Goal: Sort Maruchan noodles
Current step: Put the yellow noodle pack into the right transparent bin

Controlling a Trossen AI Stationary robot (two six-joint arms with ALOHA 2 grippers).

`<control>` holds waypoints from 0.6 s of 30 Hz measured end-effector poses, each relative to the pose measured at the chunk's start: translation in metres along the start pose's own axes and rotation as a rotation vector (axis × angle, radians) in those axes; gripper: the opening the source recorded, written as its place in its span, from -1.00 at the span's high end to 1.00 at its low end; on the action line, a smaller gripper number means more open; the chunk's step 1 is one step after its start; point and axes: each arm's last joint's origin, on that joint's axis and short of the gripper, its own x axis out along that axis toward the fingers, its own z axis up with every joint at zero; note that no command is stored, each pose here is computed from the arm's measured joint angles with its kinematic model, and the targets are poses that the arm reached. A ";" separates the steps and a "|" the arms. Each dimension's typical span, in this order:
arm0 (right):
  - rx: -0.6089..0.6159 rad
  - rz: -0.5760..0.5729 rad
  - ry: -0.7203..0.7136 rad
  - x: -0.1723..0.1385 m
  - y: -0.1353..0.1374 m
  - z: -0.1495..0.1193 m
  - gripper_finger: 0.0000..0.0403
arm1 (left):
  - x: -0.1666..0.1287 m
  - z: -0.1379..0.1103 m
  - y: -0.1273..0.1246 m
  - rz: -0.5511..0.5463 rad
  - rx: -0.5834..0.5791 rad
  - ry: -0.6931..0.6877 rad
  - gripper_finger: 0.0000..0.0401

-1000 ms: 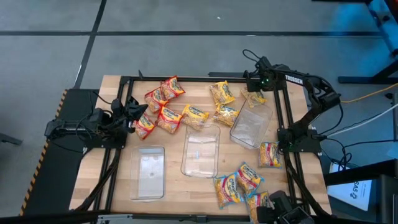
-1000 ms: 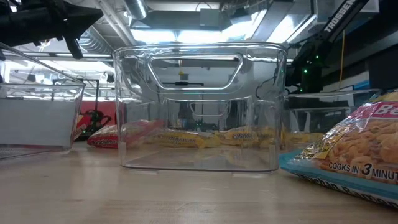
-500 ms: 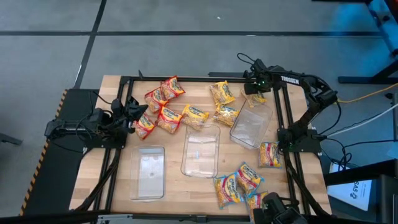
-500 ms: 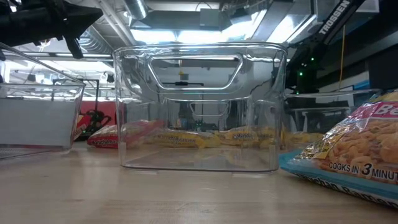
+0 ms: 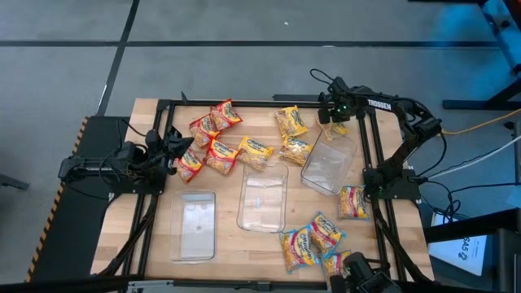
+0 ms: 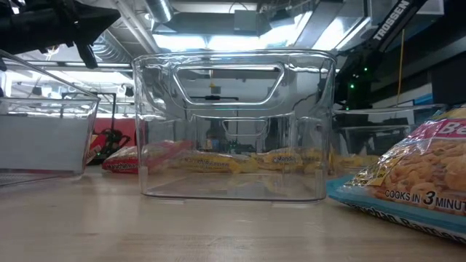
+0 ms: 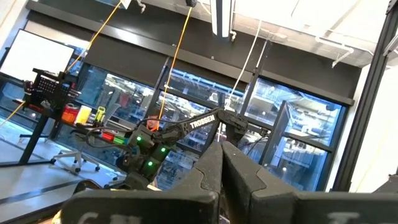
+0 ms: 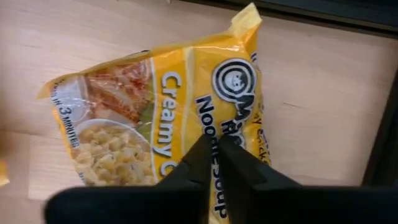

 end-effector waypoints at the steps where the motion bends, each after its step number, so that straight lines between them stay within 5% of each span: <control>1: -0.002 0.000 0.002 0.000 0.000 0.000 0.97 | 0.000 0.000 0.000 0.000 0.000 0.000 1.00; 18: -0.046 0.130 0.076 -0.002 0.011 -0.007 1.00 | 0.000 0.000 0.000 0.000 0.002 0.000 1.00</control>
